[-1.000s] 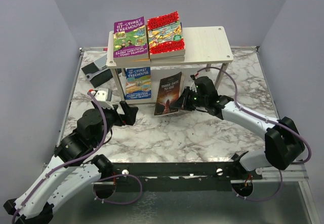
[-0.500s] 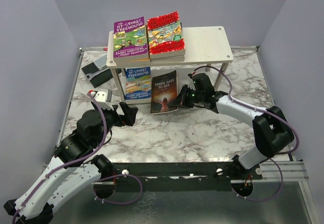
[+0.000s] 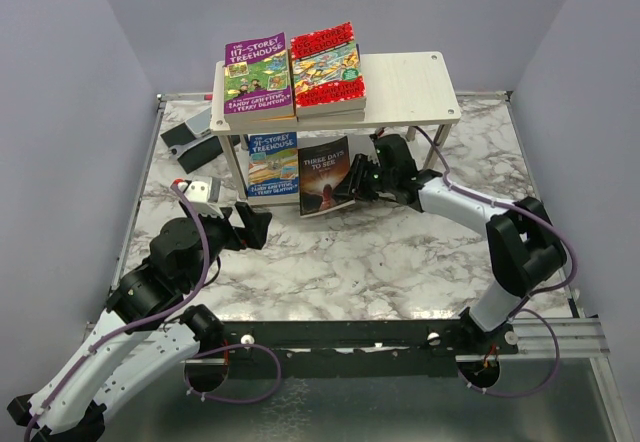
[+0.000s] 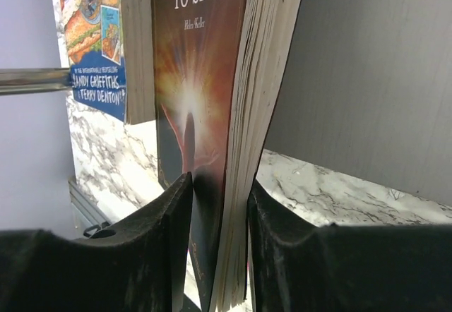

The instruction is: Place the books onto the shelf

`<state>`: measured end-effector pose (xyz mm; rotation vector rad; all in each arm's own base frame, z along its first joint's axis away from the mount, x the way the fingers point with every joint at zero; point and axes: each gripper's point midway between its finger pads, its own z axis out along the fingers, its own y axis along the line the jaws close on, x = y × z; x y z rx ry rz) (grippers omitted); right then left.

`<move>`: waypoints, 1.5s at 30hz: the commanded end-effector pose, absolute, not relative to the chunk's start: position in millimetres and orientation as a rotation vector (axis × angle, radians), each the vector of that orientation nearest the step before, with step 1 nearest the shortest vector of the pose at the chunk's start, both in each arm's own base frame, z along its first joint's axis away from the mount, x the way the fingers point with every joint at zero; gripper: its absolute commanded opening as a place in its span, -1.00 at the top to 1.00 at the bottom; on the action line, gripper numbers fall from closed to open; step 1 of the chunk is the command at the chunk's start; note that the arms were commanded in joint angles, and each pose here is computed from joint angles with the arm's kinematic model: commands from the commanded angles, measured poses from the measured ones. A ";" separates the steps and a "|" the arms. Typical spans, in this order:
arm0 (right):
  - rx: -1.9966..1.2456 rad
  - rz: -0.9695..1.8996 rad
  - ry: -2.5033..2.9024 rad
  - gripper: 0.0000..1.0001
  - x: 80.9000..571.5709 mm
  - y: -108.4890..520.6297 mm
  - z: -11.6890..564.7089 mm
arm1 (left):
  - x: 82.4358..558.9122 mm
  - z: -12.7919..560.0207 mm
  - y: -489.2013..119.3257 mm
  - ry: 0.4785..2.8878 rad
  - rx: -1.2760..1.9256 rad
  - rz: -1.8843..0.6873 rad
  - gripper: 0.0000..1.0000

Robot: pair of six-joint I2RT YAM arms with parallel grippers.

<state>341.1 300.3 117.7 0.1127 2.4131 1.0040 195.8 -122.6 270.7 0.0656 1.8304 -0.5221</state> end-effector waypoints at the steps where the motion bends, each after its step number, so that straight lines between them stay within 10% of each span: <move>1: 0.204 0.912 2.358 0.23 370.3 288.4 118.3 | 198.6 270.4 -119.7 1.813 0.057 -0.503 -0.98; 29: 0.342 0.558 2.343 -0.22 364.9 227.7 108.9 | 198.1 271.2 -119.3 1.809 0.055 -0.507 -0.98; 38: 0.217 0.644 2.411 0.05 306.1 234.7 103.0 | 197.6 272.0 -119.0 1.804 0.052 -0.510 -0.98; 45: 0.196 0.718 2.471 0.90 279.2 247.4 86.7 | 198.0 271.3 -119.7 1.807 0.054 -0.510 -0.98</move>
